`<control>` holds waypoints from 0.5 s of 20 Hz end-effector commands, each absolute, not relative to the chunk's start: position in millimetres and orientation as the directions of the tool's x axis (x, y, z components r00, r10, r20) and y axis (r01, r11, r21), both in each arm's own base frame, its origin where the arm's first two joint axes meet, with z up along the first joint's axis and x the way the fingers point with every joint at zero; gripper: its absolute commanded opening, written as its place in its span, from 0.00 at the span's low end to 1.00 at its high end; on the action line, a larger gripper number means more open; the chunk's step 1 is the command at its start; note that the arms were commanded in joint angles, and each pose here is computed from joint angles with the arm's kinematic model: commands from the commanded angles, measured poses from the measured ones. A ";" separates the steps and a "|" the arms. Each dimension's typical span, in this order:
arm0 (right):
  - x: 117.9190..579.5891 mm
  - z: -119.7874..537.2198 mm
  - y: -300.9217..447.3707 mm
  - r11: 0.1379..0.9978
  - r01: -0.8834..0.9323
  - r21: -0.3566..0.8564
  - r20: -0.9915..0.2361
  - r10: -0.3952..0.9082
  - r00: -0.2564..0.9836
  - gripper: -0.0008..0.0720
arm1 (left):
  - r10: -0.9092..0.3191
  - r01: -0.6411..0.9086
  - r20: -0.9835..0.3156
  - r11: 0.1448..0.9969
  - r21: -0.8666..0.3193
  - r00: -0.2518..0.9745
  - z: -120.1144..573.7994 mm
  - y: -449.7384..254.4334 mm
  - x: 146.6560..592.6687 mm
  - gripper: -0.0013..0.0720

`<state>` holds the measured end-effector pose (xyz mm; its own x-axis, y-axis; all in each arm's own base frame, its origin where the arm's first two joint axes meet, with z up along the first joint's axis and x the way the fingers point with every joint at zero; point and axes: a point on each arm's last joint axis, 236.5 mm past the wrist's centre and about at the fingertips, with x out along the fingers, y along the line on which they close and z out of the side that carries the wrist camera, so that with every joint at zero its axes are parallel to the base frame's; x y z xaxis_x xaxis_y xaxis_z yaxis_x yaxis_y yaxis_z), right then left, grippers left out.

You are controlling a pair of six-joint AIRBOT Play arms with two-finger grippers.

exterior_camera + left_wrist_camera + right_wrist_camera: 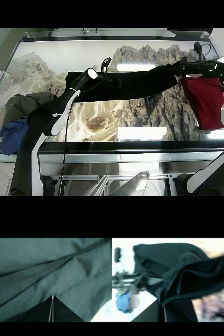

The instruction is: Fold the shirts.

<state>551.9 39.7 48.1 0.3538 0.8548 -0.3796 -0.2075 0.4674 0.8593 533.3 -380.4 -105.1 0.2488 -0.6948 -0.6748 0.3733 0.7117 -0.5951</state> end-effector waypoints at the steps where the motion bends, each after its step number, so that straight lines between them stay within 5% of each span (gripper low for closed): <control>1: 542.4 96.4 68.8 0.401 -0.272 0.875 -0.307 0.893 0.329 0.03 | -0.695 0.312 -0.679 0.716 -0.624 0.238 -112.4 -385.0 531.0 0.02; 4: 535.6 115.3 95.8 0.390 -0.285 0.875 -0.304 0.904 0.301 0.03 | -0.753 0.285 -0.643 0.652 -0.703 0.137 -85.4 -385.0 513.1 0.02; 10: 533.4 146.3 201.3 0.308 -0.343 0.888 -0.229 0.941 0.251 0.03 | -0.924 0.437 -0.358 0.380 -0.815 0.135 159.2 -302.5 490.0 0.02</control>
